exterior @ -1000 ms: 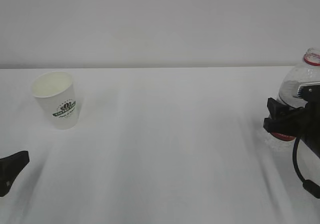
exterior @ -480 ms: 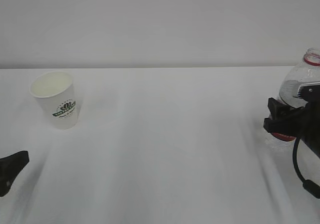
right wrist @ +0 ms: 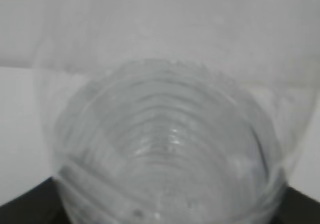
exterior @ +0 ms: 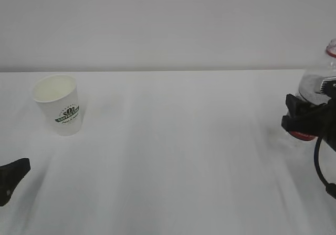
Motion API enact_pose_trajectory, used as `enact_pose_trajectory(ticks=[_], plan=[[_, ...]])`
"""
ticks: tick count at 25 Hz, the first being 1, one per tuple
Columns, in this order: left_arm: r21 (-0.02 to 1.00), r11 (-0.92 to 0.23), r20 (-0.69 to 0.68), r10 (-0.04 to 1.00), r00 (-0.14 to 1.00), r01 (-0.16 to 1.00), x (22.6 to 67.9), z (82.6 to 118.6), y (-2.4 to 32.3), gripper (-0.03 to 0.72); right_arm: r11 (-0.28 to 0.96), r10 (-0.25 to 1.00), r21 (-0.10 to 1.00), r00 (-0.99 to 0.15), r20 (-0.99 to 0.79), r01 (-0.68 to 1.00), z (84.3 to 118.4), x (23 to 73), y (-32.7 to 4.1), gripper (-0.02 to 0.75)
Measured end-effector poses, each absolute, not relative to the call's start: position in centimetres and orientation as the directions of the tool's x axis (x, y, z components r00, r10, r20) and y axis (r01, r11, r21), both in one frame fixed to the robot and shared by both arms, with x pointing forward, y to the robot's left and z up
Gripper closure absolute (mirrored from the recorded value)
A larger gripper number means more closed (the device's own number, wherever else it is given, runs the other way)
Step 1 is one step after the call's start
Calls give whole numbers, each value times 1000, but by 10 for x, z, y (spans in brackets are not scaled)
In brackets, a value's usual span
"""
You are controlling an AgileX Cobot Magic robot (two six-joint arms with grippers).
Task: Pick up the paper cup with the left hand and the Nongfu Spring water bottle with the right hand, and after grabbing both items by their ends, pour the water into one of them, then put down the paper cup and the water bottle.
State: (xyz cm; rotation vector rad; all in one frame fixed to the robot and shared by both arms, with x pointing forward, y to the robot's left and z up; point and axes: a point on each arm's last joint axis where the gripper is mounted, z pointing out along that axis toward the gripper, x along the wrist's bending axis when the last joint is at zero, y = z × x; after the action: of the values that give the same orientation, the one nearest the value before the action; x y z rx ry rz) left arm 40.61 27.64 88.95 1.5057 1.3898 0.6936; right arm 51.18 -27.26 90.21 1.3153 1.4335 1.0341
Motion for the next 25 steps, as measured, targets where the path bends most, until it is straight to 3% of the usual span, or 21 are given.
enact_pose_trajectory(ticks=[16,25], plan=[[902,74,-171,966,194,426,407,890,277,106,82,996,977,-36,-77,196,947,501,-273,259],[917,56,-148,967,207,395,425,891,277,36,76,997,979,-39,-70,188,959,496,-273,259]])
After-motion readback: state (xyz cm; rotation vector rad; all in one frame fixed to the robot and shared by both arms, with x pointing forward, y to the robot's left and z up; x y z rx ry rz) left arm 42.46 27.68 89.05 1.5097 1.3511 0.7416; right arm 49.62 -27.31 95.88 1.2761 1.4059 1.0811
